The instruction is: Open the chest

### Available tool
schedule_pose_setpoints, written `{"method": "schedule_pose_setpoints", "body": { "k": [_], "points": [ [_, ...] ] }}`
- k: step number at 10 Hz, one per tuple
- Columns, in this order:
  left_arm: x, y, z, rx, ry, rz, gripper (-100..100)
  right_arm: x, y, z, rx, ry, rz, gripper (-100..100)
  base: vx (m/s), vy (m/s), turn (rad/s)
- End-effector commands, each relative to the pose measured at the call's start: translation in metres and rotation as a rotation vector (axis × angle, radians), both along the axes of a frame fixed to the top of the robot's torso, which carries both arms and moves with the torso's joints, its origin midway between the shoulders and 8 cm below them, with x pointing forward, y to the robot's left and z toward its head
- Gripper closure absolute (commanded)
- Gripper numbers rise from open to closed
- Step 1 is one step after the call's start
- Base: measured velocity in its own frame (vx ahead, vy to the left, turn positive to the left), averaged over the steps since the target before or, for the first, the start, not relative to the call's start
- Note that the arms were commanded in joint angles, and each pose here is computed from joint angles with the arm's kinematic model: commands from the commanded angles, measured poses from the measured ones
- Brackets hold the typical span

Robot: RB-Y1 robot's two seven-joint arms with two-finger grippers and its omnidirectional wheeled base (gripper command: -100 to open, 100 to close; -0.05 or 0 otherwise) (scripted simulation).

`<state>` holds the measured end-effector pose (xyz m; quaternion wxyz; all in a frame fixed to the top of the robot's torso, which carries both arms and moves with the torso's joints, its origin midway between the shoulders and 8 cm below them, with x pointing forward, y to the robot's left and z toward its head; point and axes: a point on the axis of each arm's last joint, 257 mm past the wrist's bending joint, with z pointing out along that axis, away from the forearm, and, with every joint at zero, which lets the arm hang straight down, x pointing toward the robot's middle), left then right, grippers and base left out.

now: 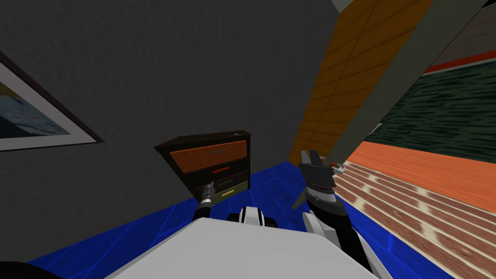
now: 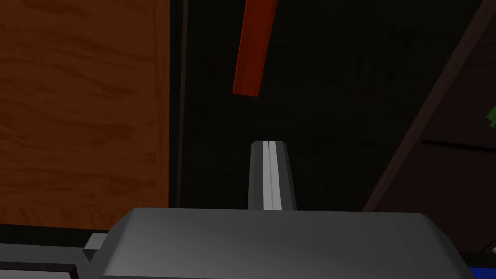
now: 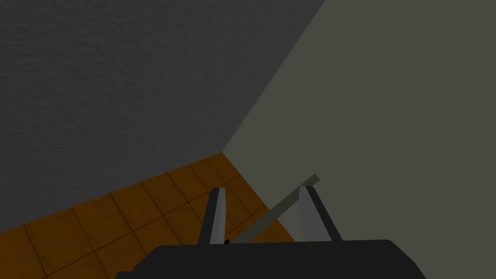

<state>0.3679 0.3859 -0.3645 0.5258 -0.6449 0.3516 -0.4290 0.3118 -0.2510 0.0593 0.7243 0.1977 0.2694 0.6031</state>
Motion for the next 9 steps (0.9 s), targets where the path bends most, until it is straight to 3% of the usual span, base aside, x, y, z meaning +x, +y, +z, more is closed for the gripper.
{"method": "schedule_pose_setpoints", "body": {
  "k": [1,9],
  "points": [
    [0.0,0.009,0.003,0.028,0.006,-0.01,-100,0.0,0.0,0.0,0.0,0.0,0.0,0,-0.018,-0.008,-0.002],
    [0.004,0.054,0.019,0.165,0.048,-0.061,-100,0.0,0.0,0.0,0.0,0.0,0.0,0,0.022,0.007,-0.001]
  ]
}}
